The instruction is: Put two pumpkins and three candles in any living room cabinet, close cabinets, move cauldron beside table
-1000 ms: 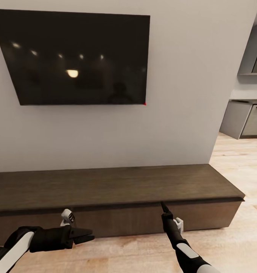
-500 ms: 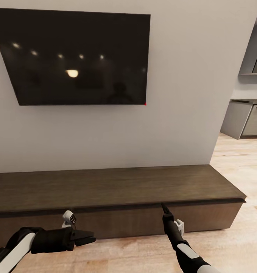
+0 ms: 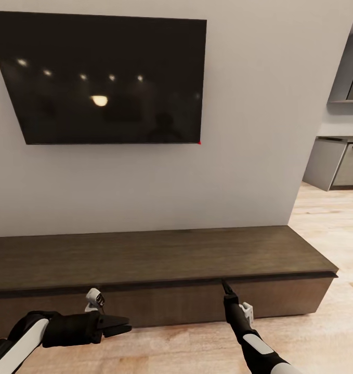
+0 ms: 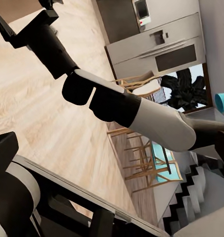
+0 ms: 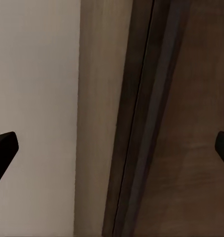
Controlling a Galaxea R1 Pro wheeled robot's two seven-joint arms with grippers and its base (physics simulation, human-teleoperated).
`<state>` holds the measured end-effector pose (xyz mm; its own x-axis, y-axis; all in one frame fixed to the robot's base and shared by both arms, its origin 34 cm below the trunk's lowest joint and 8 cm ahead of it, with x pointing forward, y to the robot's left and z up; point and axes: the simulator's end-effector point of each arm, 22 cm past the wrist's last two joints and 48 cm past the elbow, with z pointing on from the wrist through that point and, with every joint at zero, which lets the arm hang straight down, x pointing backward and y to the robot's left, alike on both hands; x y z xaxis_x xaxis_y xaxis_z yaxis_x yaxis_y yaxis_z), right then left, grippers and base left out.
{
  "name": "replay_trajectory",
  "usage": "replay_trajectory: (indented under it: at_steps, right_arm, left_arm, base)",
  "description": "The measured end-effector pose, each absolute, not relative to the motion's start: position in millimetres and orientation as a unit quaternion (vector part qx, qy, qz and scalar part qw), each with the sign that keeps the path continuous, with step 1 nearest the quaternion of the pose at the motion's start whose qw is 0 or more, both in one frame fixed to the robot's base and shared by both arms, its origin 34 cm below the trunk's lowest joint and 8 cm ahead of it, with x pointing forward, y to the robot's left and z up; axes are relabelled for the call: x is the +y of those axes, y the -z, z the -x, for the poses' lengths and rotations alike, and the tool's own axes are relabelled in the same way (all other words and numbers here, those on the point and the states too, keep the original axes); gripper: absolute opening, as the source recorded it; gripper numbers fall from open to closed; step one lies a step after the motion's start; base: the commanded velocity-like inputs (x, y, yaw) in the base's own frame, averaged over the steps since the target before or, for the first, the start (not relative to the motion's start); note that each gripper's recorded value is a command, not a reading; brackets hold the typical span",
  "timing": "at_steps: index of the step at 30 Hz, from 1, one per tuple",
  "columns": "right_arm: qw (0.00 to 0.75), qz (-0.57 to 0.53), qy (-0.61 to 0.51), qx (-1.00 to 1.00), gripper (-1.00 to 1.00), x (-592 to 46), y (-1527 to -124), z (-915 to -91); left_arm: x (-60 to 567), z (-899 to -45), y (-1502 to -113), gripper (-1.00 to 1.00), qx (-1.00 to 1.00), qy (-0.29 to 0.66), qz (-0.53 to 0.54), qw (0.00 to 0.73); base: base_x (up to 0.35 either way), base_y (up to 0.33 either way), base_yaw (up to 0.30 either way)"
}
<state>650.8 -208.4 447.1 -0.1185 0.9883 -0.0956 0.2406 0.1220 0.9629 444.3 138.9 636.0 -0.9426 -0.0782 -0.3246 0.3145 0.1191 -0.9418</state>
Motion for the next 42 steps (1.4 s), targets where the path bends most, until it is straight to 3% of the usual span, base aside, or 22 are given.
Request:
replay_trajectory:
  at_steps: [29,42]
  right_arm:
    - [0.434,-0.500,-0.431,0.613,1.00,-207,-412,-642]
    - [0.434,-0.499,-0.432,0.614,1.00,-207,-412,-642]
  left_arm:
    - [140,-438,-620,1.00,0.704,0.691,-0.061,0.151]
    - [140,-438,-621,1.00,0.702,0.693,-0.060,0.151]
  base:
    - [0.000,0.000,0.000]
    - [0.106,0.016,0.000]
